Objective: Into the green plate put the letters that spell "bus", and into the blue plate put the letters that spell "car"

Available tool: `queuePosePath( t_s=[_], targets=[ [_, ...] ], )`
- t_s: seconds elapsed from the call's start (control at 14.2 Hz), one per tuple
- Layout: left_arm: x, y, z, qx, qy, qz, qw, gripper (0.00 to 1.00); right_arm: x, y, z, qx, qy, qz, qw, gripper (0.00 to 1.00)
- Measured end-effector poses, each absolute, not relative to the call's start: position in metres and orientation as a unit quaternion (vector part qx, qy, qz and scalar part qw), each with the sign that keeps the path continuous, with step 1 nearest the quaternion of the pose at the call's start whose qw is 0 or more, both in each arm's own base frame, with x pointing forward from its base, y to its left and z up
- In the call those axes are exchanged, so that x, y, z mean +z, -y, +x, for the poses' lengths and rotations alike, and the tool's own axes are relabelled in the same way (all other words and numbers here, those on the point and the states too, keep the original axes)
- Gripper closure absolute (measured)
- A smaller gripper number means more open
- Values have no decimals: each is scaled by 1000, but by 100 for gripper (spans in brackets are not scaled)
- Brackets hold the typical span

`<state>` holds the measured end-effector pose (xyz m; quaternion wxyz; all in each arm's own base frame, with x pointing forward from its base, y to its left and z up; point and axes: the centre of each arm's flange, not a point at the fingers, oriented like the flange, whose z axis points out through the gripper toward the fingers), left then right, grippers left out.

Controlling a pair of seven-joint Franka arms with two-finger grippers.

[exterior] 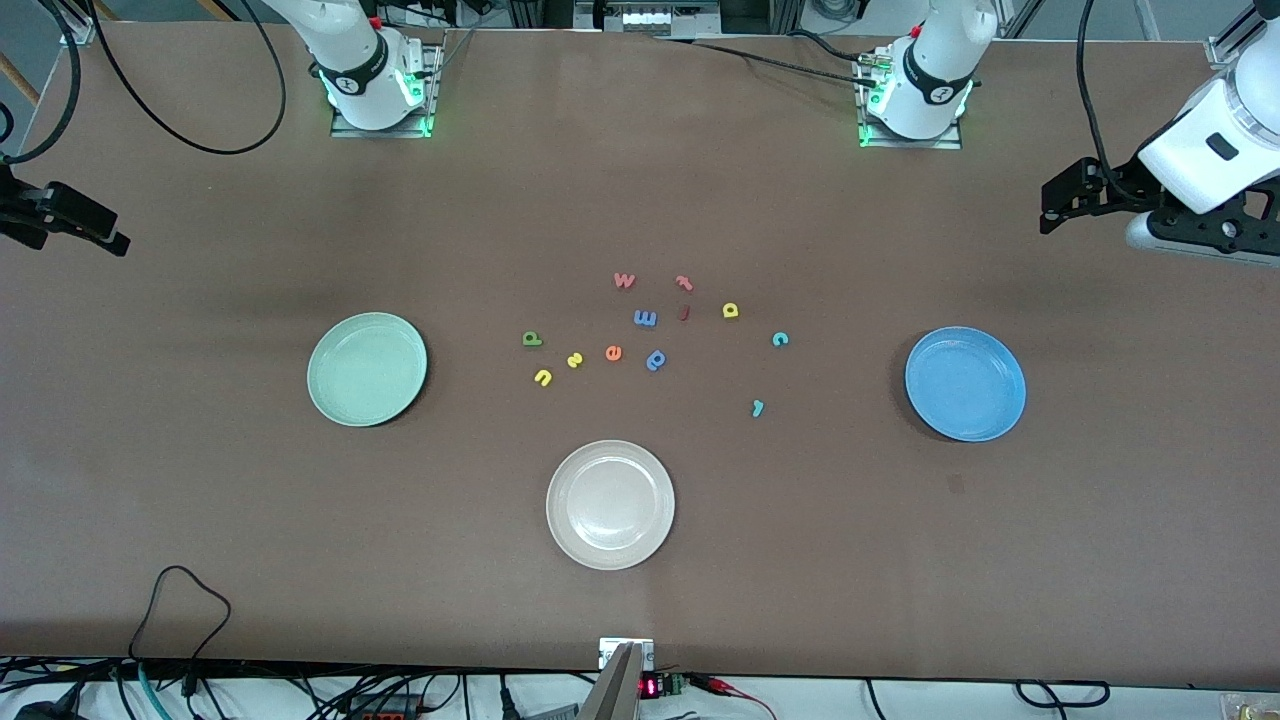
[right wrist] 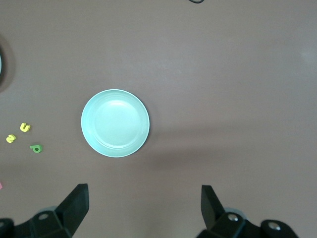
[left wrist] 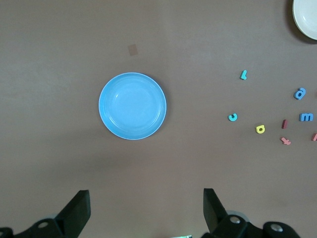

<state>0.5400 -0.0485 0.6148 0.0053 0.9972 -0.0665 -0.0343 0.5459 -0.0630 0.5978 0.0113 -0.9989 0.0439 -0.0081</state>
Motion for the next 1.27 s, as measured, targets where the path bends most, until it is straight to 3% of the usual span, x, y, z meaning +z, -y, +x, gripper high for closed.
queuePosePath(
  t_s=[0.49, 0.85, 1.06, 1.13, 1.27],
  targets=[
    [615, 49, 540, -34, 67, 997, 5, 0, 579, 47, 553, 6, -30, -999, 11, 0],
    [610, 59, 541, -41, 76, 996, 5, 0, 477, -63, 596, 49, 57, -997, -4, 0],
    [581, 82, 551, -68, 97, 993, 5, 0, 412, -135, 606, 70, 90, -993, -18, 3],
    [567, 95, 555, -81, 108, 991, 5, 0, 392, -161, 604, 77, 93, -992, -24, 12],
    [529, 128, 566, -108, 135, 985, 4, 0, 358, -216, 593, 88, 91, -991, -38, 19]
  ],
)
